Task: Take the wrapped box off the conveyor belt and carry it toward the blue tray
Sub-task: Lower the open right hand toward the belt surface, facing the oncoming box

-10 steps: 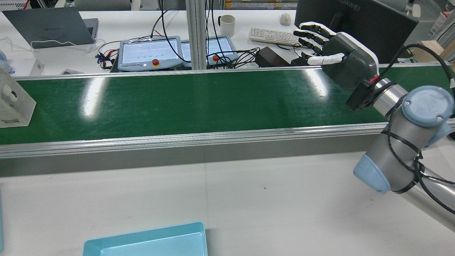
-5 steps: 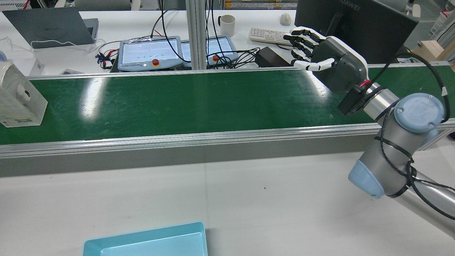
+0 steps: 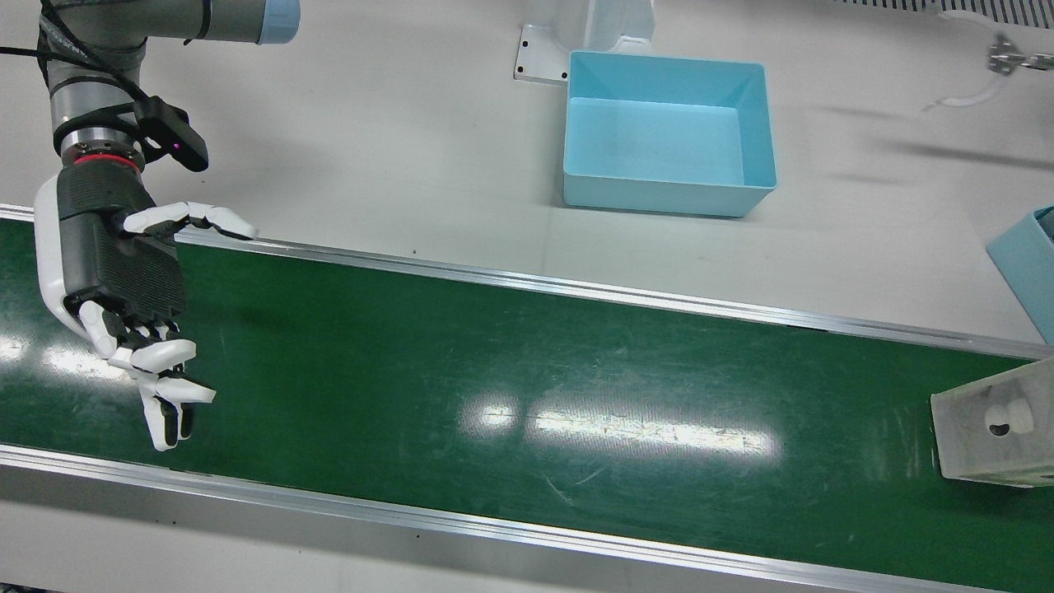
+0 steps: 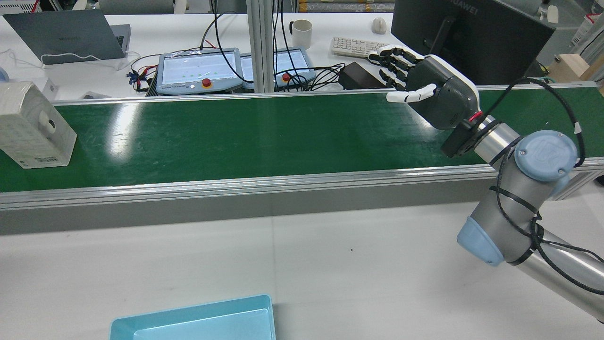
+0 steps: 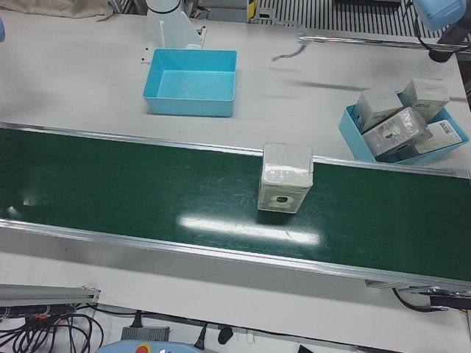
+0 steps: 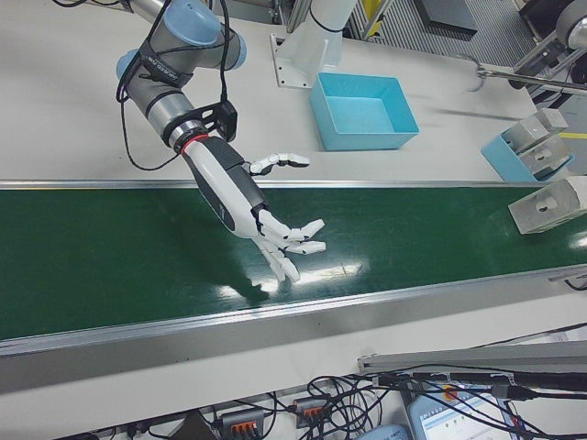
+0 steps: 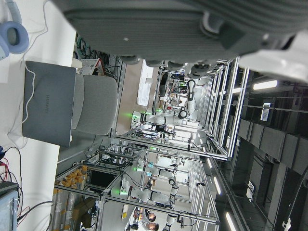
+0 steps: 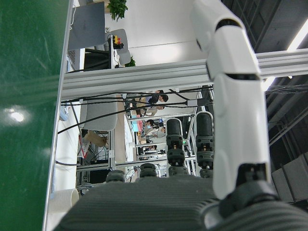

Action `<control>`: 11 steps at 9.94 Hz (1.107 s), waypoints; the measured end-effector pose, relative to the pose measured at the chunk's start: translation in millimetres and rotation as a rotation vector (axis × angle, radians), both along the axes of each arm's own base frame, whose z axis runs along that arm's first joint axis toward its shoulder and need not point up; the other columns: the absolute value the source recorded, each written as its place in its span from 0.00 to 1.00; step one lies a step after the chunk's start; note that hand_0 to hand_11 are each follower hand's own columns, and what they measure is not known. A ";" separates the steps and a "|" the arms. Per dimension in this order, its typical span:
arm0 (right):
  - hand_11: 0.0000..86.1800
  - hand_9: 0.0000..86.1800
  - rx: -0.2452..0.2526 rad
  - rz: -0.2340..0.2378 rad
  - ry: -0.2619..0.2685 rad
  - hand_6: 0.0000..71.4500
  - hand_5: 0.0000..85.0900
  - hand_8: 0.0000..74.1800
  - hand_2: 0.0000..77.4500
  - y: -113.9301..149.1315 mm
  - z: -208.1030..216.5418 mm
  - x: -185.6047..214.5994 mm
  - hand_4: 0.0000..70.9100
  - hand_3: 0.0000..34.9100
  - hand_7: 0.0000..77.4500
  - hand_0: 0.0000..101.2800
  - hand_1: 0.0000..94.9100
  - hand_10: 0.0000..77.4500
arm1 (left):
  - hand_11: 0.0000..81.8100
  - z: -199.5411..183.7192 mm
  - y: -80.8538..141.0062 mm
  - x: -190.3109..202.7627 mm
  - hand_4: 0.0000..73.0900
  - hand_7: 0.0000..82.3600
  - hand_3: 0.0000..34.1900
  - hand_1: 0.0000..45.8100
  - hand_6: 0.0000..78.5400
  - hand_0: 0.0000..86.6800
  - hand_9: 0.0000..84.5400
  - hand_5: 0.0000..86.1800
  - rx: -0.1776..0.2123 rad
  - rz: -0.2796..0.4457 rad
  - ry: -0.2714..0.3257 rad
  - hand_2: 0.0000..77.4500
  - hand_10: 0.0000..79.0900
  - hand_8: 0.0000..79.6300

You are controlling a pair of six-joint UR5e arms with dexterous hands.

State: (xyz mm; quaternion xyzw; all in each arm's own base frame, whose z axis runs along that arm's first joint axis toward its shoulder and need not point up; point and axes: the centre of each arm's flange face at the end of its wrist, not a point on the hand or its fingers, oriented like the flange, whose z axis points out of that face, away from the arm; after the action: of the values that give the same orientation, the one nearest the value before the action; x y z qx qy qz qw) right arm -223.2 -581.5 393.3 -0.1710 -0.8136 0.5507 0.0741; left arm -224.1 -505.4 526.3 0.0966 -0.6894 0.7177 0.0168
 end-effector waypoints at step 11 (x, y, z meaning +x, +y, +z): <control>0.02 0.08 -0.019 -0.050 0.005 0.05 0.44 0.02 0.39 12.2 3.8 -29.7 0.18 0.49 0.32 0.50 0.22 0.00 | 0.00 0.0 0.0 0.0 0.00 0.00 0.00 0.00 0.00 0.00 0.00 0.01 0.000 0.000 0.000 0.01 0.00 0.00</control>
State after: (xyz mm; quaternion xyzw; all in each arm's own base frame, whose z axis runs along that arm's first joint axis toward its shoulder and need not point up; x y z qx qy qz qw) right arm -252.9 -569.3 397.1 -0.1907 -0.8035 0.5570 0.0884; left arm -224.1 -505.4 526.3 0.0966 -0.6894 0.7177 0.0167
